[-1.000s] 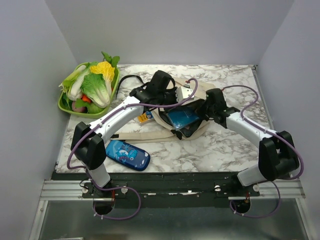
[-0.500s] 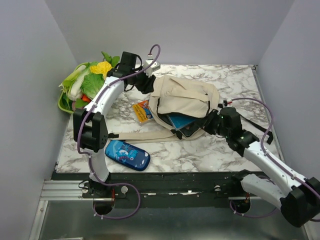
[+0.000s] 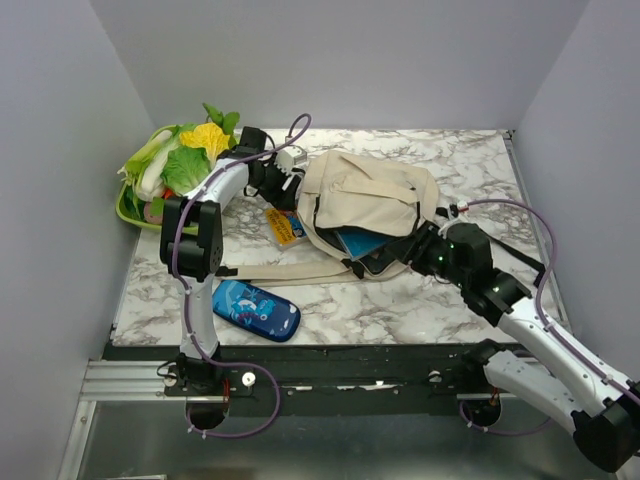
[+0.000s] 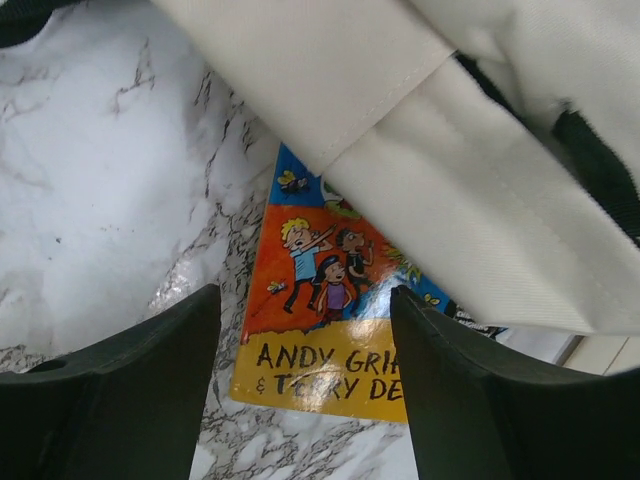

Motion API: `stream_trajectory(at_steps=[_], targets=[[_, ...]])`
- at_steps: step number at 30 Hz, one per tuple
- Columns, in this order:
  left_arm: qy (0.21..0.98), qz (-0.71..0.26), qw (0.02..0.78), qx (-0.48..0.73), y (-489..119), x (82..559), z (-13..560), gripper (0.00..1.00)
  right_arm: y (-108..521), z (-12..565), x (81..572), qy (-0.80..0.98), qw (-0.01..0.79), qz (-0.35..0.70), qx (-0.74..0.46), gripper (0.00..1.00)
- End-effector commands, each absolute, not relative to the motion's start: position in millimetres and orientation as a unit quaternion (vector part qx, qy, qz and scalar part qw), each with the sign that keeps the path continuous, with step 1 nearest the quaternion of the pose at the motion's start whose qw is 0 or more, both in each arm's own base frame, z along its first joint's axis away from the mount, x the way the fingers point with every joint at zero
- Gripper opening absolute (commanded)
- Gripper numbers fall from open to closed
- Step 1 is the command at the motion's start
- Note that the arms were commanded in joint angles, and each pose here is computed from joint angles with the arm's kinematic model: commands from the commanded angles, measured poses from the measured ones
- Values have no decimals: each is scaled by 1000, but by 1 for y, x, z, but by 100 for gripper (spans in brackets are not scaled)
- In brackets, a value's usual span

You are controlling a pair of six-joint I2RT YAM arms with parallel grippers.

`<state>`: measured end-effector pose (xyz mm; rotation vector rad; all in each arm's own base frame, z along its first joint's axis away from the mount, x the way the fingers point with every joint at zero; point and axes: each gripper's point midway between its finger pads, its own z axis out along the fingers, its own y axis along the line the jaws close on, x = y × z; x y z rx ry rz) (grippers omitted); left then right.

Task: Pack the student bag
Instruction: Pick up the book from the center of the board.

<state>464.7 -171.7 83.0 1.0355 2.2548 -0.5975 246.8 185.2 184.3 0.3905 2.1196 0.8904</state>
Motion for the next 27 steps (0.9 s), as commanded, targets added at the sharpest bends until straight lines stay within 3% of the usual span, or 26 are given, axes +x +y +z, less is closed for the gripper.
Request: stream_trajectory(at_steps=[1,3,4,16,20,24,25,27], targets=[[849,-220,292,381,-154,476,81,78,203,210,241,826,414,366,111,53],[849,-216,289,385,-152,476,77,87,224,213,243,838,404,356,85,44],[852,-212,286,385,-150,476,73,99,229,211,244,844,398,351,78,42],[853,-191,246,418,-150,464,34,99,265,203,252,856,378,351,39,41],[852,-173,243,430,-154,462,34,99,288,217,257,858,377,350,8,36],[856,-149,223,442,-154,459,26,81,292,215,258,859,374,350,5,34],[859,-145,217,440,-154,459,23,71,292,215,258,859,374,350,5,34],[859,-138,212,446,-155,459,22,60,291,213,257,860,373,349,7,32]])
